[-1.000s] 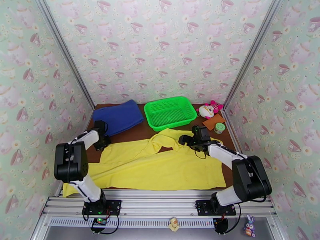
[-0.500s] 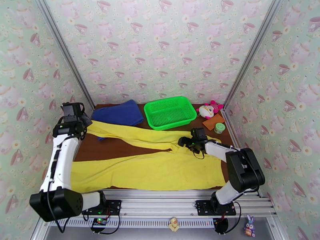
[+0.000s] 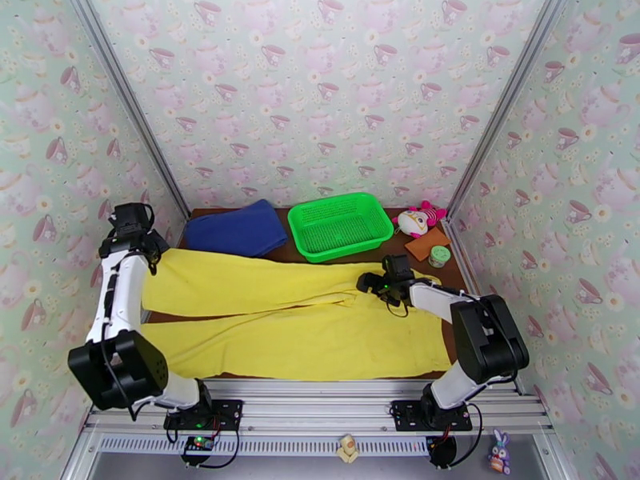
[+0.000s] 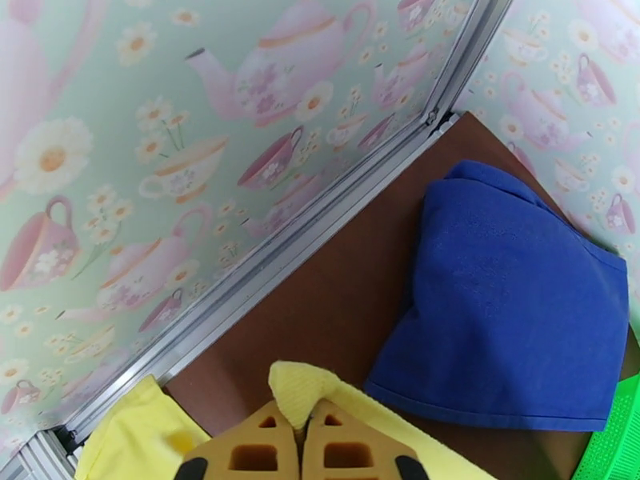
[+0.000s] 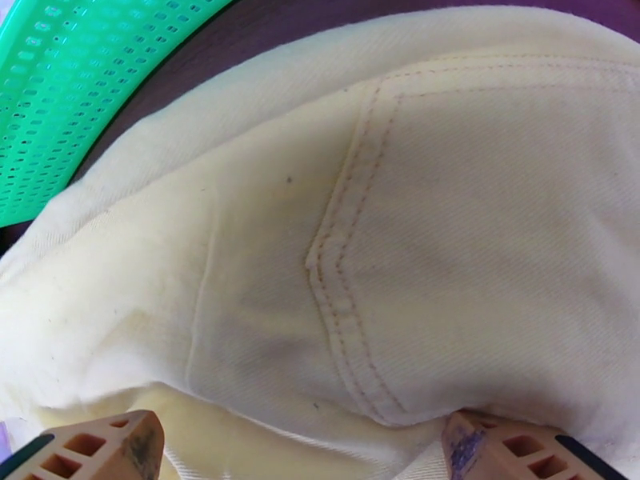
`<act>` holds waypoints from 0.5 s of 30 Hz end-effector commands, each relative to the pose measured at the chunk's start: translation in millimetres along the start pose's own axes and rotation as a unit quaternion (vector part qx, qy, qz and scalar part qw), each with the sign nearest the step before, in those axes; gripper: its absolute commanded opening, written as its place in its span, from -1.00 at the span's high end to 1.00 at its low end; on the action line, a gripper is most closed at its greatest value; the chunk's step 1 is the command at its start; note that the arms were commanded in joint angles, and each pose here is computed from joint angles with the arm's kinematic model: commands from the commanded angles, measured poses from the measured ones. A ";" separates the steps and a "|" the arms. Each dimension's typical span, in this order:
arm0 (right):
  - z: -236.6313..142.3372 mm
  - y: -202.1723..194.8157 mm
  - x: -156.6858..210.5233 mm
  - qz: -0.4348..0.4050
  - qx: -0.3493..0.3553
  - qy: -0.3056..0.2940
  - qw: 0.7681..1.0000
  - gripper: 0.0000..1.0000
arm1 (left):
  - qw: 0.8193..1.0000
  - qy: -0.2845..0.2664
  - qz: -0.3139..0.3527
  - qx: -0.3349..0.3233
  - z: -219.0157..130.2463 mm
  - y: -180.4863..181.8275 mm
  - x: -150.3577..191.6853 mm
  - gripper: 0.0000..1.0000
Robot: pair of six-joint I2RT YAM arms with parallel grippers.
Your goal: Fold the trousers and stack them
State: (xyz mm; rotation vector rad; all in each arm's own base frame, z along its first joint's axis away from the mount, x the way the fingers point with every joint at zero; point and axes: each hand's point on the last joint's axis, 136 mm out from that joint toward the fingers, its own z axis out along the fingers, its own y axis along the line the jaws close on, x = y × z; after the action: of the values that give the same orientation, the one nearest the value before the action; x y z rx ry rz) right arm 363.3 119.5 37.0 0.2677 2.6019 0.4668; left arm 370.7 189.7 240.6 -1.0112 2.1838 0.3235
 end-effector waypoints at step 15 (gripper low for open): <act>3.2 36.3 26.0 -0.061 -0.030 0.042 0.997 -0.91 | 0.993 -0.028 -0.094 0.065 24.7 1.4 -29.4 0.97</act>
State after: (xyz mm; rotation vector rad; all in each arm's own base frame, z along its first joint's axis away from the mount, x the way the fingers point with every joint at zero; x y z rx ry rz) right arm 360.9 136.8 54.8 0.1540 2.5688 0.4680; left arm 389.9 221.8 228.2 -1.1154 2.0838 0.2047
